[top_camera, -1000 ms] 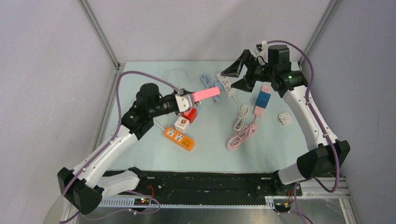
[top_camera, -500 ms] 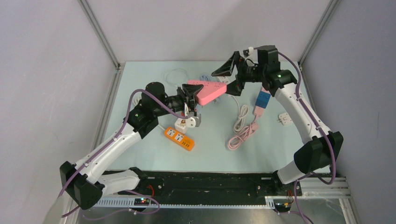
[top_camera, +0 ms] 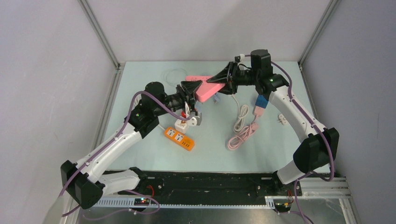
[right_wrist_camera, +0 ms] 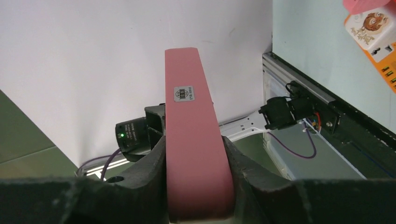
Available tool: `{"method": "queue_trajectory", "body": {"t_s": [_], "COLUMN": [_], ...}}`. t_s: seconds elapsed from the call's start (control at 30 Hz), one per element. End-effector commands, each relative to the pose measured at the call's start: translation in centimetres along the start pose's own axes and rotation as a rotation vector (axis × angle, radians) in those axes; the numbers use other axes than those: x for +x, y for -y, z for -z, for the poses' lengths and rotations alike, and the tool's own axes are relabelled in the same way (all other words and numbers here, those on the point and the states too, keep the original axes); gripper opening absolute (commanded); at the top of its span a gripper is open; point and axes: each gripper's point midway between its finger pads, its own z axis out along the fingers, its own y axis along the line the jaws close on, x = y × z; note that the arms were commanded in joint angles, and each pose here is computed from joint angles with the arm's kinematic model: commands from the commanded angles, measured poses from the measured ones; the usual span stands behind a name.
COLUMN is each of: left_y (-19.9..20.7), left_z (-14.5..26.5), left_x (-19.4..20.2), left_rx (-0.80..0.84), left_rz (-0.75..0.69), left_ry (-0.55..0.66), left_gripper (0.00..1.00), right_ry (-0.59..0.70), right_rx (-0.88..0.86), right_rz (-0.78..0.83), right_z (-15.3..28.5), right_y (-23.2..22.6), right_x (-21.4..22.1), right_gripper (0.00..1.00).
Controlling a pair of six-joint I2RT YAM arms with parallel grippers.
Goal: Insert the plug
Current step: Adjust the plug, then move the socket to the center of the board.
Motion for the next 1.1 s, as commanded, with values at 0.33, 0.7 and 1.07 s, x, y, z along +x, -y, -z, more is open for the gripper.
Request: {"method": "queue_trajectory", "body": {"t_s": [0.33, 0.7, 1.07], "left_y": [-3.5, 10.9, 20.9], "left_z": [4.1, 8.2, 7.2], "left_x": [1.6, 7.1, 8.5], "left_rx": [-0.487, -0.533, -0.265], "left_rz": [1.176, 1.762, 1.699], "left_ry": [-0.154, -0.590, -0.817], "left_gripper": [1.00, 1.00, 1.00], "right_ry": [0.314, 0.483, 0.493], "right_rx": [0.049, 0.260, 0.315], "right_rz": [0.082, 0.092, 0.081], "right_z": [4.9, 8.6, 9.1], "right_y": [0.6, 5.6, 7.9], "right_x": [-3.5, -4.9, -4.1], "right_gripper": [0.00, 0.00, 0.00]}}
